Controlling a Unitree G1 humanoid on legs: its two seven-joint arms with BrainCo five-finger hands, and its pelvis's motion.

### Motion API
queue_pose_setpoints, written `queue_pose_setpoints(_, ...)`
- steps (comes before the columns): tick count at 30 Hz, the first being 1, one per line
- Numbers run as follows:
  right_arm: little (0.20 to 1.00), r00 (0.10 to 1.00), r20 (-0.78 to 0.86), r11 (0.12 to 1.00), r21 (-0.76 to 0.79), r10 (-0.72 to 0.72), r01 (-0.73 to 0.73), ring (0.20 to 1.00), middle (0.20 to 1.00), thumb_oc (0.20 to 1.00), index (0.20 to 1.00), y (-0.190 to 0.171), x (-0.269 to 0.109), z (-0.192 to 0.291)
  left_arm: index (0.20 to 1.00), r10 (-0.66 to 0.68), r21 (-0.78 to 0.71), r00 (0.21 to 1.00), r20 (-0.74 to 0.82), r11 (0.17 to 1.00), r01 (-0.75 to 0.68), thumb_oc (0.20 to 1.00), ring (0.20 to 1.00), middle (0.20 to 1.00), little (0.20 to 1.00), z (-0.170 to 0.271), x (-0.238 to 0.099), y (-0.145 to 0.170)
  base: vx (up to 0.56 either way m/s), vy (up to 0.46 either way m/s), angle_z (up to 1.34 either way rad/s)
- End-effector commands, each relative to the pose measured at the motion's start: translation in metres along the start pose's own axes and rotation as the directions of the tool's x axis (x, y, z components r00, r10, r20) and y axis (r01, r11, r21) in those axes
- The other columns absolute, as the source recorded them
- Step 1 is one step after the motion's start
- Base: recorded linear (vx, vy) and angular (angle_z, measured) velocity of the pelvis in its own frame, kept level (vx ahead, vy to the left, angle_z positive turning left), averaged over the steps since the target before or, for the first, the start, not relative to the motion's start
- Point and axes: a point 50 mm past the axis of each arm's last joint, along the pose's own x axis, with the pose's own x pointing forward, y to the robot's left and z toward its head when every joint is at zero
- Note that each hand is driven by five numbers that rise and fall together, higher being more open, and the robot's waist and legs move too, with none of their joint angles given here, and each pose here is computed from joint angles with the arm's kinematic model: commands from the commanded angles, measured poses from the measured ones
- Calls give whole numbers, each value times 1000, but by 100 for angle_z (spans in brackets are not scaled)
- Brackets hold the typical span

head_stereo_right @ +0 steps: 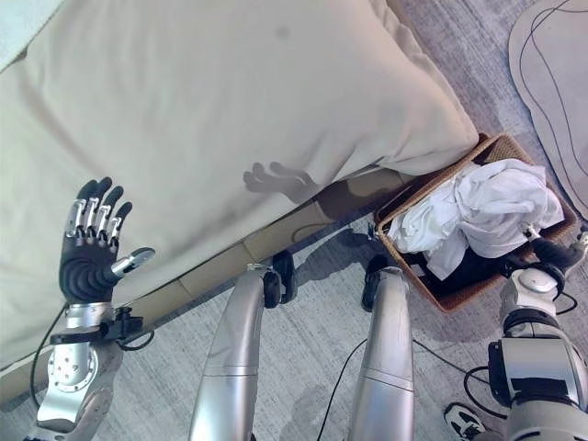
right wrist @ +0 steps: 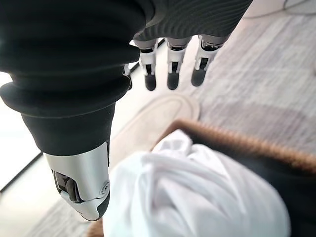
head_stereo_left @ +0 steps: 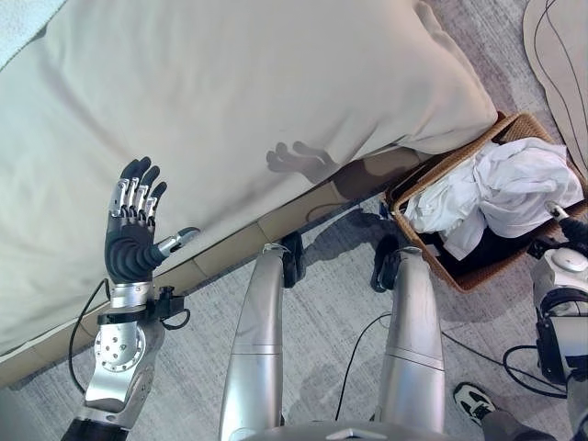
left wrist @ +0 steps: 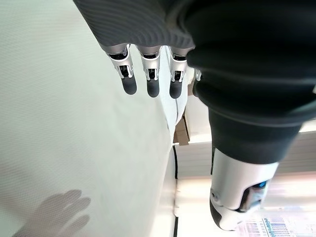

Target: Pick up clothes into the bucket

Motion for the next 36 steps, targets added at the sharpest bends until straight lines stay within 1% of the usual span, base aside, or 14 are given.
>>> queue_pose_setpoints(1, 1000, 992, -113, 994, -104, -58, 46, 1000, 1000, 1000, 1000, -19, -6, -37, 1000, 10, -20, 997, 76, 1000, -9, 1000, 1000, 1000, 1000, 10, 4, -2, 0, 0, 0)
queue_pose_setpoints(4, 1000, 981, -183, 993, -111, -60, 40, 1000, 1000, 1000, 1000, -22, -16, -63, 1000, 10, -7, 996, 94, 1000, -10, 1000, 1000, 1000, 1000, 11, 10, -1, -2, -14, 4)
queue_pose_setpoints(11, 1000, 978, -206, 997, -74, -15, 0, 1000, 1000, 1000, 1000, -12, -32, -85, 1000, 27, -15, 995, 95, 1000, -25, 1000, 1000, 1000, 1000, 4, 15, -1, -2, -4, 2)
queue_pose_setpoints(13, 1000, 990, -127, 997, -29, 63, -67, 1000, 1000, 1000, 1000, 5, -41, -82, 1000, 38, -9, 995, 96, 999, -37, 1000, 1000, 1000, 1000, 0, 17, -2, -54, -25, 5)
queue_pose_setpoints(14, 1000, 987, -27, 987, 34, 158, -157, 1000, 1000, 1000, 1000, 21, -55, -77, 1000, 60, 7, 995, 81, 998, -61, 1000, 1000, 1000, 1000, -6, 17, 0, -18, -22, 9)
queue_pose_setpoints(15, 1000, 987, -29, 987, 31, 157, -156, 1000, 1000, 1000, 1000, 21, -55, -78, 1000, 59, 8, 995, 78, 998, -60, 1000, 1000, 1000, 1000, -7, 16, 0, -91, -8, 7)
queue_pose_setpoints(17, 1000, 951, 115, 946, 123, 286, -299, 1000, 1000, 1000, 1000, 34, -74, -64, 1000, 80, 38, 997, 9, 996, -80, 1000, 1000, 1000, 1000, -23, 10, 3, -24, -6, -2)
queue_pose_setpoints(18, 1000, 952, 114, 947, 122, 285, -298, 1000, 1000, 1000, 1000, 33, -74, -65, 1000, 79, 38, 997, 9, 996, -79, 1000, 1000, 1000, 1000, -23, 10, 3, 61, -19, -2)
queue_pose_setpoints(20, 1000, 885, 246, 892, 126, 395, -434, 1000, 1000, 1000, 1000, 41, -92, -49, 1000, 104, 41, 993, -61, 994, -102, 1000, 1000, 1000, 1000, -37, 0, 7, 75, -17, 2)
queue_pose_setpoints(23, 1000, 821, 318, 839, 121, 474, -531, 1000, 1000, 1000, 1000, 42, -111, -44, 1000, 93, 69, 987, -135, 994, -84, 1000, 1000, 1000, 1000, -50, -9, 8, 95, -10, 4)
queue_pose_setpoints(25, 1000, 805, 312, 821, 115, 504, -559, 1000, 1000, 1000, 1000, 42, -117, -48, 1000, 97, 59, 982, -160, 994, -89, 1000, 1000, 1000, 1000, -53, -12, 9, 106, 2, 3)
queue_pose_setpoints(27, 1000, 730, 313, 744, 99, 608, -661, 1000, 1000, 1000, 1000, 46, -140, -55, 1000, 91, 67, 966, -243, 995, -77, 1000, 1000, 1000, 1000, -66, -23, 13, 196, -3, 3)
queue_pose_setpoints(31, 1000, 678, 208, 684, 52, 705, -727, 1000, 1000, 1000, 1000, 44, -161, -83, 1000, 89, 81, 945, -315, 995, -66, 1000, 1000, 1000, 1000, -75, -37, 17, 145, 12, -6)
queue_pose_setpoints(36, 1000, 662, 39, 662, -81, 749, -745, 1000, 1000, 1000, 1000, 35, -178, -123, 1000, 97, 104, 918, -384, 993, -61, 1000, 1000, 1000, 1000, -85, -52, 17, 113, 16, -5)
